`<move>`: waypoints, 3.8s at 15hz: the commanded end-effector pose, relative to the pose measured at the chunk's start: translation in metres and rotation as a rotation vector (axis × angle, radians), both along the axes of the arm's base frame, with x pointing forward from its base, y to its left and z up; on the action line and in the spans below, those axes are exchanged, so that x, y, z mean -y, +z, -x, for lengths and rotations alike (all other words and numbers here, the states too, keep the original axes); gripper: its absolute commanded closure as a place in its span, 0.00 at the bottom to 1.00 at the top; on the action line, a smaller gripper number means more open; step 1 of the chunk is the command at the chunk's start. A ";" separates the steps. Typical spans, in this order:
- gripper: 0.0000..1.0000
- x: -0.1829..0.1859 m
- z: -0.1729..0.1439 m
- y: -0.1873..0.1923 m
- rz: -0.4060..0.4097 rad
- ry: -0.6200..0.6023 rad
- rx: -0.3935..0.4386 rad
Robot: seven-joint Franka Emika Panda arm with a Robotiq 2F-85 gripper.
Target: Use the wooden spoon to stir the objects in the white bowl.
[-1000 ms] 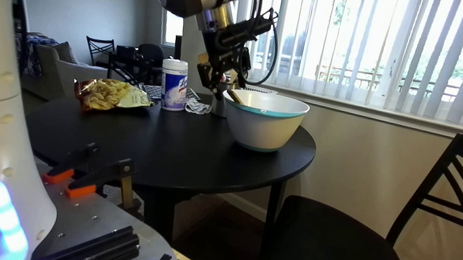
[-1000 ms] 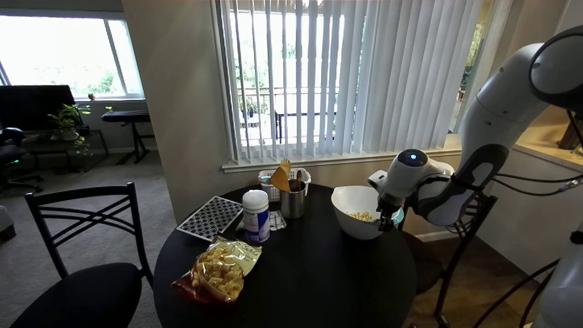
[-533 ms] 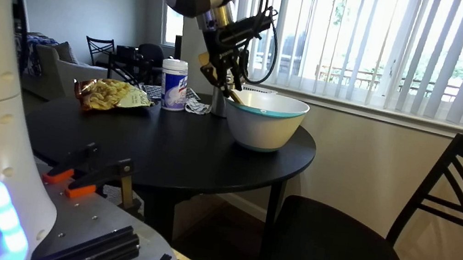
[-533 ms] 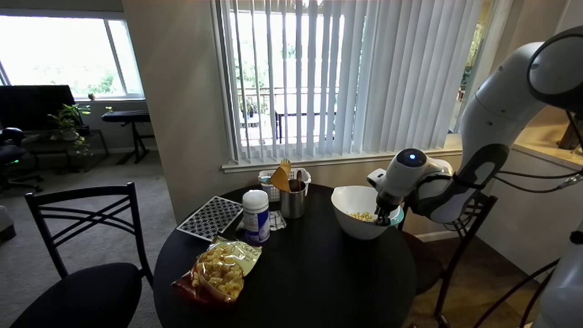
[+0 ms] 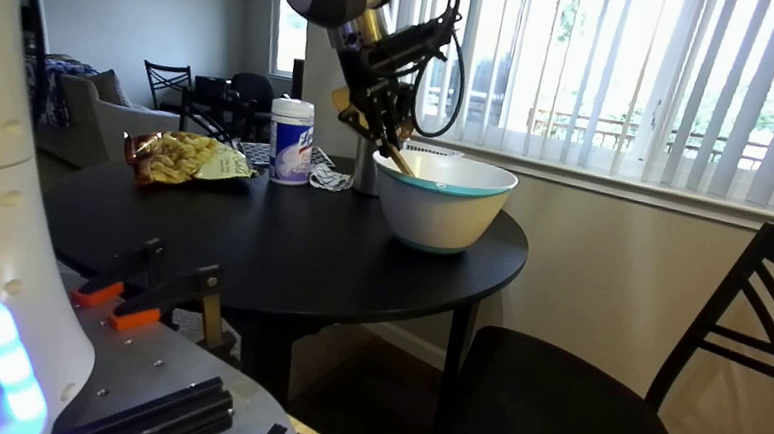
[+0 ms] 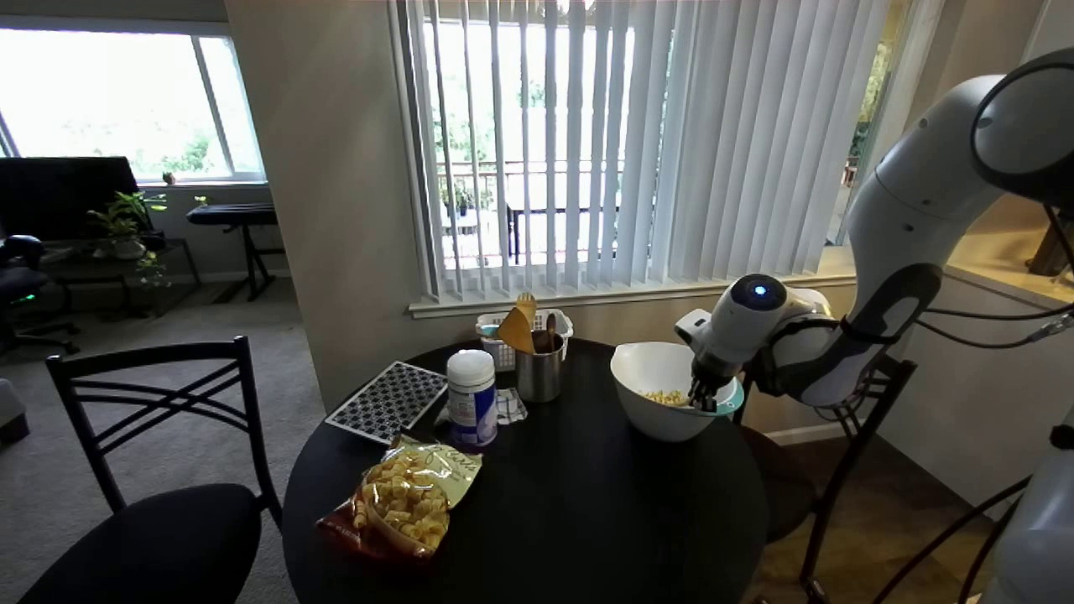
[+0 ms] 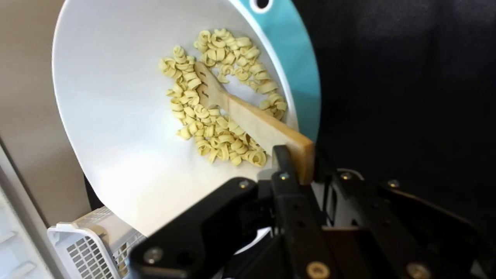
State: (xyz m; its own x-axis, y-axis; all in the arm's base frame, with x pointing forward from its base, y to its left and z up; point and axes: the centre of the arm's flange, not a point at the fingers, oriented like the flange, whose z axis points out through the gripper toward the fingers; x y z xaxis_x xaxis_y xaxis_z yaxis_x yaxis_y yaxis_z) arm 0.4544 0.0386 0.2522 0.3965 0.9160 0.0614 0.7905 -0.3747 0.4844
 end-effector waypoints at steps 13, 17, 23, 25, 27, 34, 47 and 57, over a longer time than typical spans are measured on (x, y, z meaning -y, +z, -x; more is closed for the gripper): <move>0.95 0.021 -0.060 0.131 0.037 -0.068 -0.016; 0.95 0.015 -0.082 0.145 0.058 -0.096 -0.117; 0.95 0.022 -0.124 0.246 0.104 -0.178 -0.187; 0.95 0.028 -0.131 0.267 0.104 -0.189 -0.207; 0.95 0.035 -0.137 0.272 0.086 -0.190 -0.245; 0.95 0.047 -0.161 0.222 -0.020 -0.168 -0.445; 0.95 0.017 -0.167 0.131 -0.110 -0.065 -0.621; 0.95 -0.039 -0.175 0.115 -0.162 0.060 -0.523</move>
State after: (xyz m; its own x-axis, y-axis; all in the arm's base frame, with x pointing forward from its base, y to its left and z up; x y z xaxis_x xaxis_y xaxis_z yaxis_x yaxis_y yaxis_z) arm 0.6317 0.0560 0.3837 0.3871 0.9217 -0.0263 0.9201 -0.3880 -0.0545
